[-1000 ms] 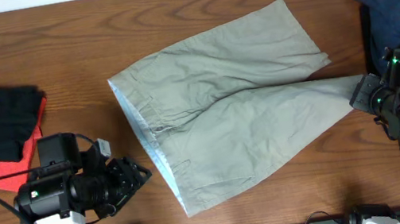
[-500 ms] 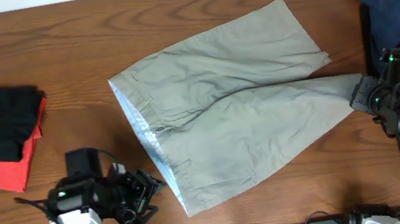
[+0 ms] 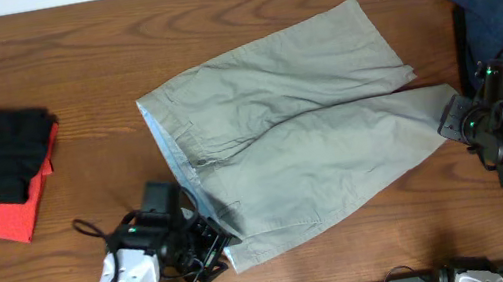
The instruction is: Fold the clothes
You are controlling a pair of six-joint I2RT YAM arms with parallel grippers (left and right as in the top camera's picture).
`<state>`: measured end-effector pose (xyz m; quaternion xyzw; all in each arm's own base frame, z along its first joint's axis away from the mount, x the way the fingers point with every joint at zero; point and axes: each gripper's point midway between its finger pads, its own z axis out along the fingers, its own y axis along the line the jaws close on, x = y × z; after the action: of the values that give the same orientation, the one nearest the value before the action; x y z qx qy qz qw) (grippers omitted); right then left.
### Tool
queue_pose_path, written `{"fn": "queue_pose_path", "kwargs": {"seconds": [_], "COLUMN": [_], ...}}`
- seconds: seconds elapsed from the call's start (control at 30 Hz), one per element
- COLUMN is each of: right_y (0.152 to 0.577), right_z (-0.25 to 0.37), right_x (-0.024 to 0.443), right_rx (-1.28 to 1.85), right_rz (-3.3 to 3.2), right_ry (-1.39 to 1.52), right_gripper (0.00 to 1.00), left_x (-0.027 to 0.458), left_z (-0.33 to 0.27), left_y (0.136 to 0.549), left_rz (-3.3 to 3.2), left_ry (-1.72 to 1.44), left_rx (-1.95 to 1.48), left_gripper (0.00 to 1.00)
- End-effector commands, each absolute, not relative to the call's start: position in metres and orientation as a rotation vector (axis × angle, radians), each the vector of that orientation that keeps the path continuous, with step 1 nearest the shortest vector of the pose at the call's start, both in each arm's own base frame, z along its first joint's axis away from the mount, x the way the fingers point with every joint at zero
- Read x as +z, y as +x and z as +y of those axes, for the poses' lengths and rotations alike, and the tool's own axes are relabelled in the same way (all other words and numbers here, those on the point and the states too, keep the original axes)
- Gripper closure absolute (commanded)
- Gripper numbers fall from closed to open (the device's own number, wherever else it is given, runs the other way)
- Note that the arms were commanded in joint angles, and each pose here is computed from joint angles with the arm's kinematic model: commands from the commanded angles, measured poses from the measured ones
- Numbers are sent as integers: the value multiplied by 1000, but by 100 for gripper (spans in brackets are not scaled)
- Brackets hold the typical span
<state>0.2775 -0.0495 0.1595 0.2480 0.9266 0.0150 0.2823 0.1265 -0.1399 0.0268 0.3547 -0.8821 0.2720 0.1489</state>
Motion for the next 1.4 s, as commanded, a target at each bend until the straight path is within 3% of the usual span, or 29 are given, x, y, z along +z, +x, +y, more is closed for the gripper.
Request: {"fn": "queue_pose_path", "kwargs": {"seconds": [0.0, 0.57, 0.6, 0.8, 1.0, 1.13, 1.37], "right_y": [278, 278, 277, 275, 257, 237, 207], "right_z": [-52, -52, -52, -52, -49, -45, -36], "right_x": [162, 162, 162, 160, 149, 129, 73], "right_rx": [33, 32, 32, 30, 23, 24, 56], "right_rz": [2476, 2478, 2480, 2491, 2575, 2656, 2744], "right_ry": [659, 659, 660, 662, 686, 782, 1001], "right_gripper": [91, 86, 86, 84, 82, 73, 66], "left_x": [18, -13, -15, -28, -27, -19, -19], "left_z": [-147, -155, -153, -125, -82, -56, -21], "left_y": [119, 109, 111, 128, 170, 195, 190], "left_rz": [-2444, -2402, -2421, -2586, -2731, -2766, -2690], "left_ry": [1137, 1232, 1241, 1312, 1412, 1473, 1582], "left_rx": [686, 458, 447, 323, 289, 323, 286], "left_gripper": [43, 36, 38, 94, 94, 94, 94]}}
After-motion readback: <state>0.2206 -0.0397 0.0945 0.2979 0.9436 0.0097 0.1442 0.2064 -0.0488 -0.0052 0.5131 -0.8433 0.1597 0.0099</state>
